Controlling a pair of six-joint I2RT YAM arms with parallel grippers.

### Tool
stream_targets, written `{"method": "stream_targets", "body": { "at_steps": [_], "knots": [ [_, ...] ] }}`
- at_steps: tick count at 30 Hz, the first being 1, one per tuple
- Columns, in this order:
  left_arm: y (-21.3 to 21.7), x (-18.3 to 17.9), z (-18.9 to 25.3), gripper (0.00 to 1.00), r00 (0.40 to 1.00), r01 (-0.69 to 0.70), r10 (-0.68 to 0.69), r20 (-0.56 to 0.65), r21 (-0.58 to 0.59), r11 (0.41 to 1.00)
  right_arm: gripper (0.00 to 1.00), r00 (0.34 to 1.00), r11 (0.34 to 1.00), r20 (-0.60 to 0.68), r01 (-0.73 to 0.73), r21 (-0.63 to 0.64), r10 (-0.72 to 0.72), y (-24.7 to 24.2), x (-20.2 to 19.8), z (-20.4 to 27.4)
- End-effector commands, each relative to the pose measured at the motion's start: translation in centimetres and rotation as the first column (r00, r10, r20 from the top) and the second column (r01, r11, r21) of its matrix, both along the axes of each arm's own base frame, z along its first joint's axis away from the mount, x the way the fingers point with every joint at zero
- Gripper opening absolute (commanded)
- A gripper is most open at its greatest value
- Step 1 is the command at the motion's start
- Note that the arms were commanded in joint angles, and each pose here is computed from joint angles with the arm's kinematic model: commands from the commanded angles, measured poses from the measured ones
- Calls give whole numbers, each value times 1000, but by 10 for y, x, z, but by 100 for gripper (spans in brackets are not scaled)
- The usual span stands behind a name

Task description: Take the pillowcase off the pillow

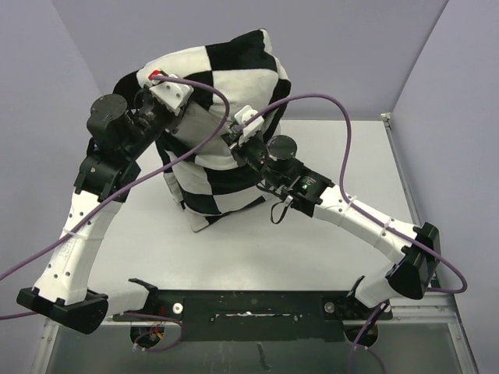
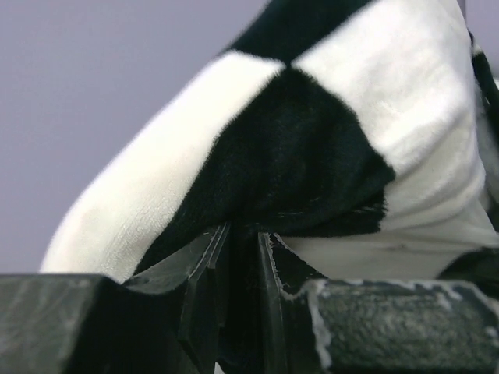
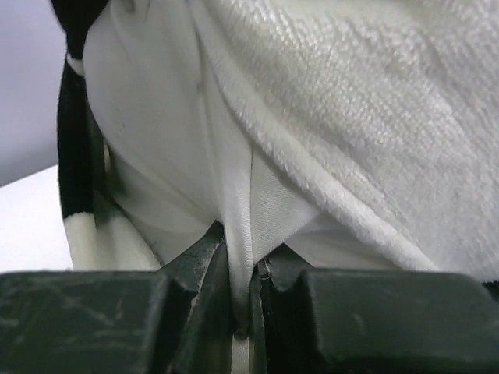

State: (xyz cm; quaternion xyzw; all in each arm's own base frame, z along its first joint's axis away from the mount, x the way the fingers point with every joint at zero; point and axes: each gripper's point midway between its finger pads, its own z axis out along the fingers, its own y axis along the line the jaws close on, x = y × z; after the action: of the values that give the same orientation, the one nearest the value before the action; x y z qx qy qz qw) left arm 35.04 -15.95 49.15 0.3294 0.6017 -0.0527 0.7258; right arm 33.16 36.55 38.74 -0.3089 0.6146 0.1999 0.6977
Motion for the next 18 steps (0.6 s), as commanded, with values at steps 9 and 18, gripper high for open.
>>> {"method": "stream_targets", "body": {
  "at_steps": [9,18],
  "knots": [
    [31,-46,150,18,848,-11,136,512,-240,971,0,973,974,-69,-217,72,222,62,-46,-10],
    [14,-68,137,25,862,131,11,506,-245,961,0,911,919,-119,-391,52,394,102,-112,-46]
  ]
}}
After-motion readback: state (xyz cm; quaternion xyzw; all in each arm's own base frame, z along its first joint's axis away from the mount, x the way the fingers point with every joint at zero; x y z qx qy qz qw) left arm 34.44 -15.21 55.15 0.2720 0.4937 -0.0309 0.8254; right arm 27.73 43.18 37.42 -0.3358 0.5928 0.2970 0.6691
